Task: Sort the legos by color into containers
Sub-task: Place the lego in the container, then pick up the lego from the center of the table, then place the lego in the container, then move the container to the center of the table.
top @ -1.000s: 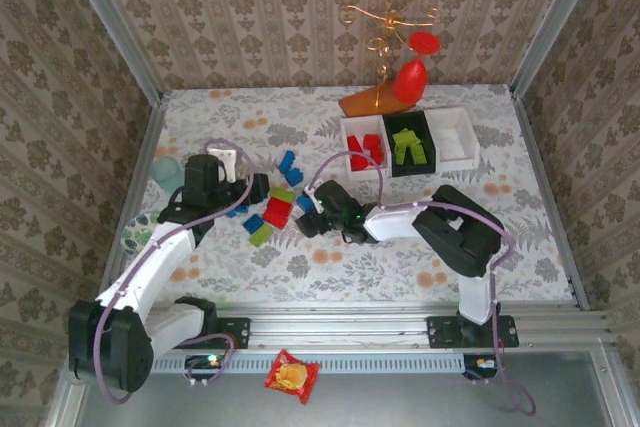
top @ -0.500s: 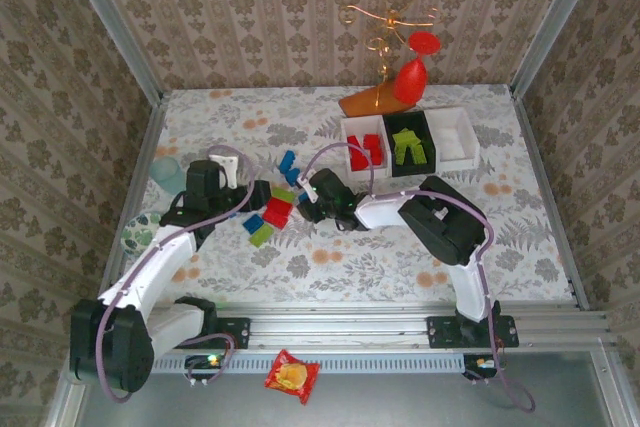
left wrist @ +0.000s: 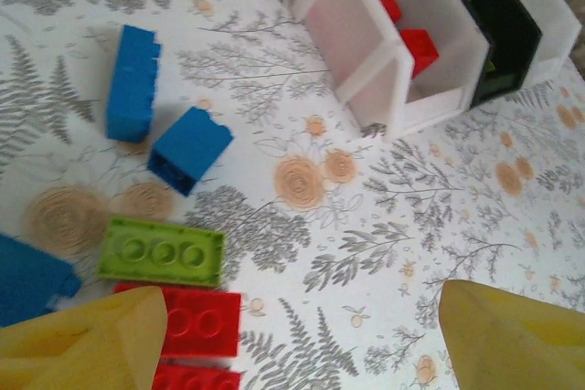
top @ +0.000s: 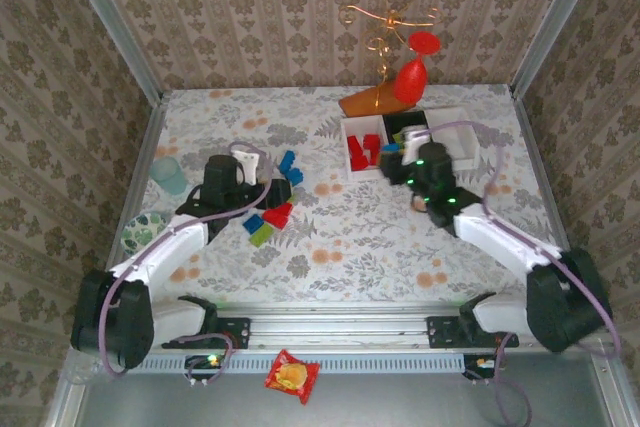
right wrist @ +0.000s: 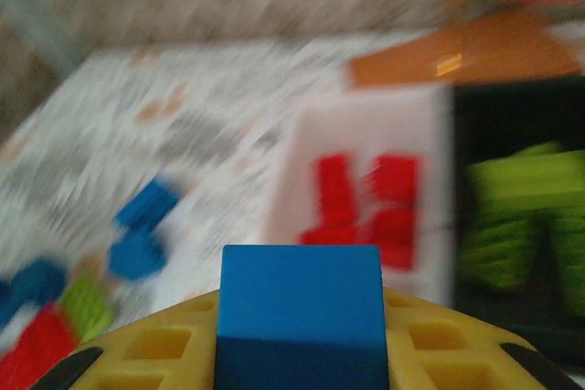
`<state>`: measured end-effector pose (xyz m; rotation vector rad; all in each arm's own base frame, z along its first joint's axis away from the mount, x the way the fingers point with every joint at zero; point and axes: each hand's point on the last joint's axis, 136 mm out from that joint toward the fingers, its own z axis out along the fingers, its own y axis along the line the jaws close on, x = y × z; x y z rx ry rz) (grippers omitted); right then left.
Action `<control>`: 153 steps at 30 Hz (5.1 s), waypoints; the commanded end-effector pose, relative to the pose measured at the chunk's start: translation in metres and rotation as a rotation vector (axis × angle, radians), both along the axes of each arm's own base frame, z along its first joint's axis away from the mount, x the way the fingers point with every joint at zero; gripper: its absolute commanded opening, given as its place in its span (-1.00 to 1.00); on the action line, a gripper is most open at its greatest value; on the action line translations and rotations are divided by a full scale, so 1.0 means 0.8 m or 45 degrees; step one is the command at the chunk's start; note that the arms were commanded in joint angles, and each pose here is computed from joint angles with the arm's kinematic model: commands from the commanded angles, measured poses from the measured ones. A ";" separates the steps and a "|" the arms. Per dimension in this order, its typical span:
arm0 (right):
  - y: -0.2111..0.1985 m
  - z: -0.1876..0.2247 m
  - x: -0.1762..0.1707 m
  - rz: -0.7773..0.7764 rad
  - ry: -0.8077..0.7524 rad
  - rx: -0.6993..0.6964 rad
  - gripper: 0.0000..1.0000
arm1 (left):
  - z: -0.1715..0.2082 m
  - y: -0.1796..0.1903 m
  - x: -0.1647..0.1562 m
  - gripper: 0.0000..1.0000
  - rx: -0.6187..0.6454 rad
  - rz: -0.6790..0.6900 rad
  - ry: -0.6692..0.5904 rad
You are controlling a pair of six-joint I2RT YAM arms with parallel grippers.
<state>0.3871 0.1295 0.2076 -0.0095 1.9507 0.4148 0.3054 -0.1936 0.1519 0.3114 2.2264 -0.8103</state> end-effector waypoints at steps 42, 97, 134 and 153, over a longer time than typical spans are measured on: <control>0.254 -0.092 -0.005 0.506 0.134 -0.299 0.61 | -0.016 0.094 0.022 0.70 0.135 0.367 -0.025; -0.208 -0.046 0.106 -0.693 0.261 0.068 -0.25 | 0.026 0.047 0.001 0.72 -0.051 0.205 -0.144; -0.054 -0.053 0.042 -0.308 0.177 -0.069 0.75 | -0.101 0.009 0.130 0.51 0.649 0.081 0.164; -0.291 -0.128 0.142 -0.779 0.592 0.283 0.92 | -0.134 -0.032 0.182 0.42 0.634 -0.005 0.200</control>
